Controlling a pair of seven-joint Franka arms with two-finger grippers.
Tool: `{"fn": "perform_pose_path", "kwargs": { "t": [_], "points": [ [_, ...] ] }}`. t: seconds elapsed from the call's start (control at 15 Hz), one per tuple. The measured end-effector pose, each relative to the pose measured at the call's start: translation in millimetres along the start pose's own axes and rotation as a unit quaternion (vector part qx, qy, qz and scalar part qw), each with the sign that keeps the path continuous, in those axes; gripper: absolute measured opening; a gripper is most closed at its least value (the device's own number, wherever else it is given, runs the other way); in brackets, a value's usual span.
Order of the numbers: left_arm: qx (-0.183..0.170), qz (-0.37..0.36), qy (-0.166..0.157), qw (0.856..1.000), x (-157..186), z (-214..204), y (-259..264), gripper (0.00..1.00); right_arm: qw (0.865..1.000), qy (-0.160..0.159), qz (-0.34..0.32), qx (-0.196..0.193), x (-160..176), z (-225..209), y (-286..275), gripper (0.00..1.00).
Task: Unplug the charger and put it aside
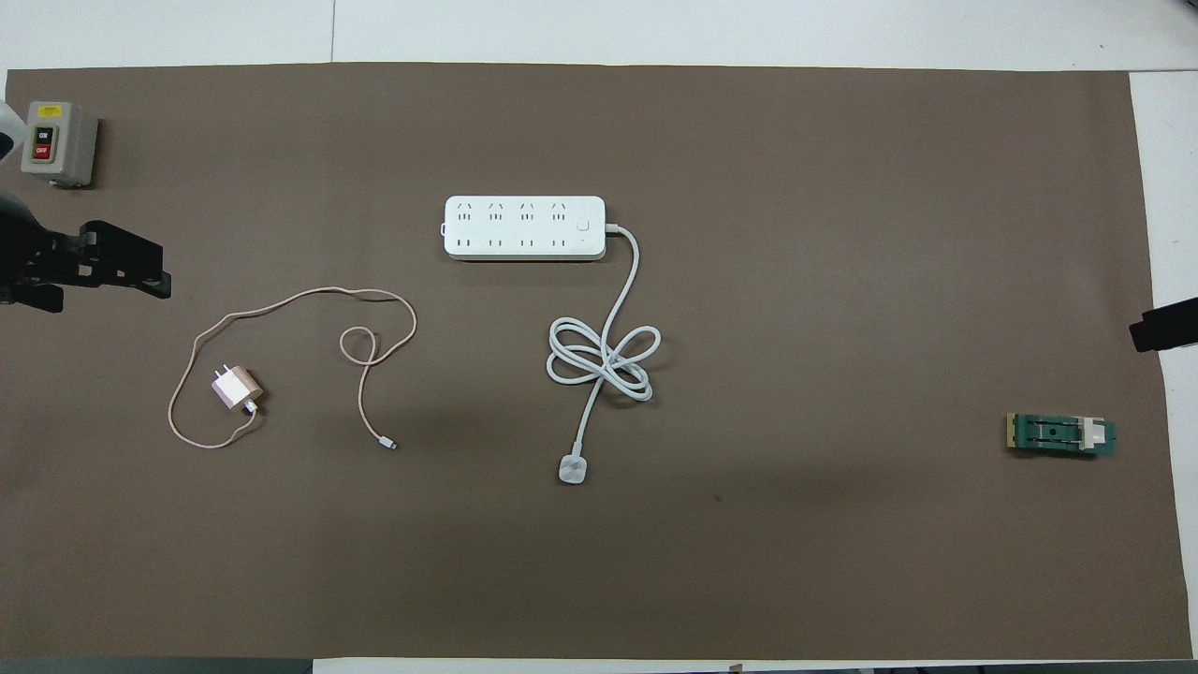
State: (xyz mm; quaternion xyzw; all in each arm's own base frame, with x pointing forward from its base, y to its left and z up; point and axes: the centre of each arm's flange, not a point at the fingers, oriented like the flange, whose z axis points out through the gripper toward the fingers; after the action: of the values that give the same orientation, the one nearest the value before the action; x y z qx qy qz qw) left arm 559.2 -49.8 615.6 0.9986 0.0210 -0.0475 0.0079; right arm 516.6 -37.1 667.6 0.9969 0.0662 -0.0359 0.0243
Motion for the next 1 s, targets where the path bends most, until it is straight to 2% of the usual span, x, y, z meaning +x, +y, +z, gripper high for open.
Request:
{"fn": "perform_pose_path", "kwargs": {
  "t": [0.33,0.6,1.0],
  "points": [
    [0.0,0.0,0.0,1.0,0,0,1,1.0,1.0,0.019,0.024,-0.005,9,8,-4,1.0],
    [0.0,0.0,0.001,1.0,0,-1,0,1.0,0.998,0.03,0.052,0.013,15,12,-16,1.0],
    [0.0,0.0,0.001,1.0,0,-1,0,1.0,0.998,0.025,0.052,0.016,16,18,-19,1.0]
  ]
}}
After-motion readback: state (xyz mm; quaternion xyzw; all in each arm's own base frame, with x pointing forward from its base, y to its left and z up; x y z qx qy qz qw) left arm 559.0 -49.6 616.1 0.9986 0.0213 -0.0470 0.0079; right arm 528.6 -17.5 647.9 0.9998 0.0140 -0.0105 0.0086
